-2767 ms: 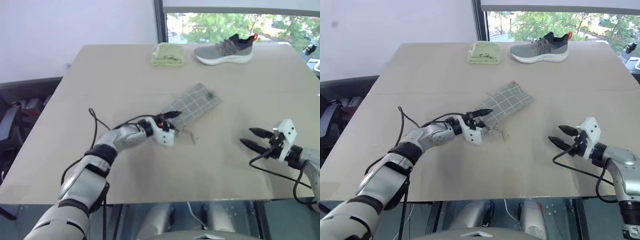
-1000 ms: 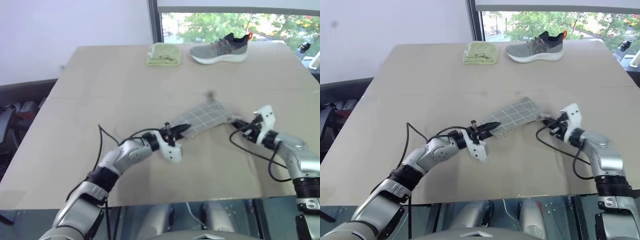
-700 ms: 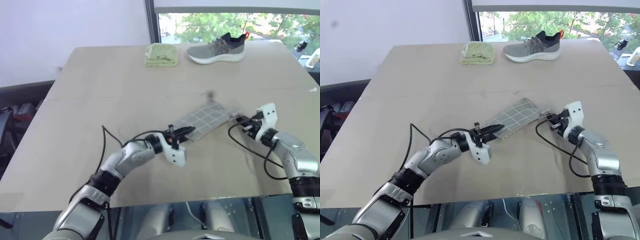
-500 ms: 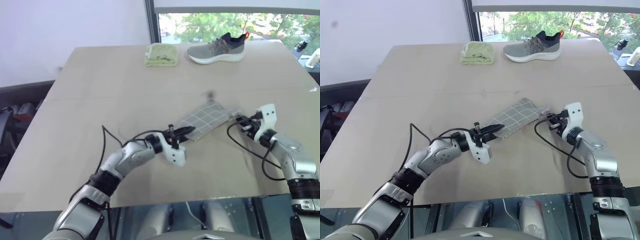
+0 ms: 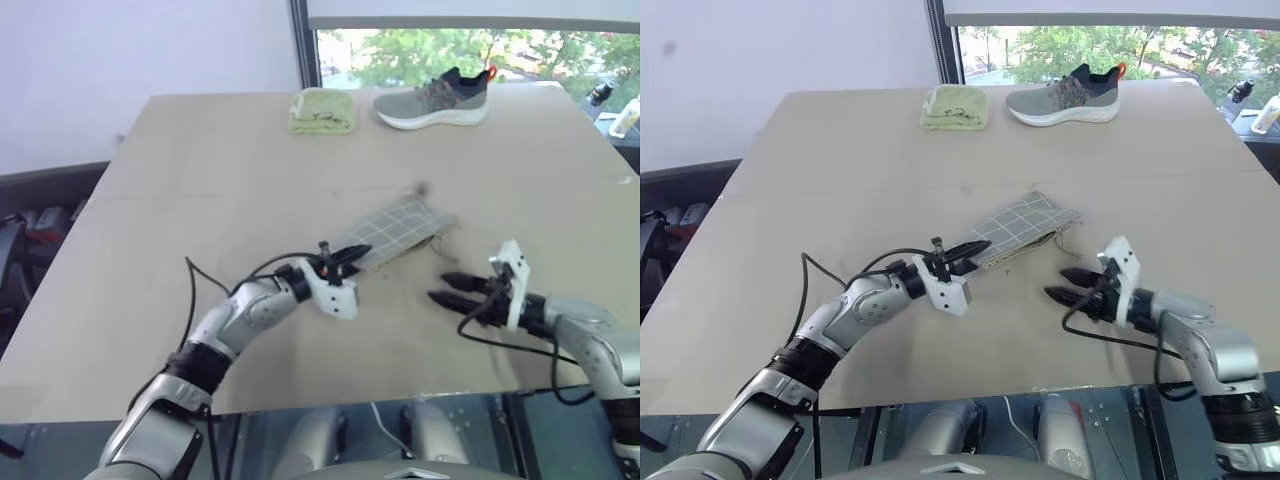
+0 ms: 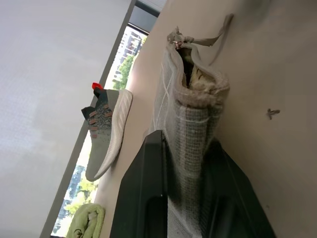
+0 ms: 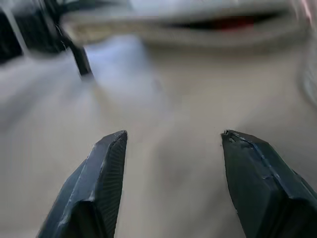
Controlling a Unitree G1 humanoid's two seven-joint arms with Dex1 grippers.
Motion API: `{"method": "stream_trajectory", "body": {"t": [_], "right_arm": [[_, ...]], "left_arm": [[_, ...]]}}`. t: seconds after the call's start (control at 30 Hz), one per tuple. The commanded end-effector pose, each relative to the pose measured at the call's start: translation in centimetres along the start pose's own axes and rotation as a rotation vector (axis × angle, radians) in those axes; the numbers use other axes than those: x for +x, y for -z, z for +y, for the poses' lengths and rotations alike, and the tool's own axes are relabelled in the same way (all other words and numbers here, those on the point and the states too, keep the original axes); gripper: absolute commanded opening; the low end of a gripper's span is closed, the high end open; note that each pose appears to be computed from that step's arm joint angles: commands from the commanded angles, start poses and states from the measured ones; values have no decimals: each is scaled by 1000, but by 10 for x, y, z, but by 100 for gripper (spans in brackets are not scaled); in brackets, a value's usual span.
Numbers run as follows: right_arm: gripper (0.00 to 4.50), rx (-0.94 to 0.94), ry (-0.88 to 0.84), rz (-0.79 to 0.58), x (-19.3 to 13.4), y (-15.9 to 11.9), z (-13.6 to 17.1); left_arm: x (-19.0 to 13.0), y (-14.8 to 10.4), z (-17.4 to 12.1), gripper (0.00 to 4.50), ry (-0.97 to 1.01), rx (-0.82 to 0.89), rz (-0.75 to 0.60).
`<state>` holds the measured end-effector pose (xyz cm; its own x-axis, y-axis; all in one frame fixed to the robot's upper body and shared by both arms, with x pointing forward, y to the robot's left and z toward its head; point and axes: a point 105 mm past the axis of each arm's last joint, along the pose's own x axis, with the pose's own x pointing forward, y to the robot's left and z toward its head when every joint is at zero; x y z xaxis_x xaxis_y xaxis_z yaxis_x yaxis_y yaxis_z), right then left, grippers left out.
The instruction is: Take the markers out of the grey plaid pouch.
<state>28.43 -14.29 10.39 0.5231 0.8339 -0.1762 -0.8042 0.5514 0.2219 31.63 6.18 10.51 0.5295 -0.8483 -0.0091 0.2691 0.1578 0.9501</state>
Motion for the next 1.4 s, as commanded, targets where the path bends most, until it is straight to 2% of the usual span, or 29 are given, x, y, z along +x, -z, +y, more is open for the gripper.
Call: {"method": "stream_trajectory", "body": {"t": [0.03,0.07,0.1,0.17,0.5,0.67,0.83,0.87,0.9,0.93,0.97,1.07,1.2,1.27,1.4], "right_arm": [[129,-116,-8,-69,9,-25,4],[115,-122,-2,-76,11,-26,3],[37,-127,0,-79,13,-27,2],[8,-140,-4,-79,18,-28,1],[8,-172,9,-95,35,-34,-12],[8,-220,42,-45,42,-28,-20],[8,-485,288,52,50,-29,-51],[8,-557,374,123,48,-28,-61],[57,-657,432,203,45,-27,-69],[103,-740,413,232,46,-28,-68],[125,-806,398,247,47,-31,-67],[251,-974,414,275,45,-37,-71],[409,-1088,423,348,40,-30,-81],[409,-1086,415,349,38,-28,-82],[409,-841,334,149,54,-45,-53]], "left_arm": [[2,-7,11,17,-40,-6,-27],[3,-7,11,17,-41,-8,-29],[3,-8,12,17,-42,-8,-32],[4,-9,13,17,-43,-7,-37],[4,-15,14,17,-29,3,-66],[4,-20,16,17,-37,-18,-78],[11,-33,36,17,-90,-198,-108],[11,-34,38,17,-85,-231,-106],[11,-35,39,17,-80,-264,-102],[11,-34,41,17,-73,-295,-98],[10,-34,42,17,-67,-318,-94],[10,-32,48,17,-74,-369,-78],[10,-29,53,17,-92,-417,-65],[11,-28,55,17,-96,-425,-62],[11,-27,55,17,-96,-455,-59]]}}
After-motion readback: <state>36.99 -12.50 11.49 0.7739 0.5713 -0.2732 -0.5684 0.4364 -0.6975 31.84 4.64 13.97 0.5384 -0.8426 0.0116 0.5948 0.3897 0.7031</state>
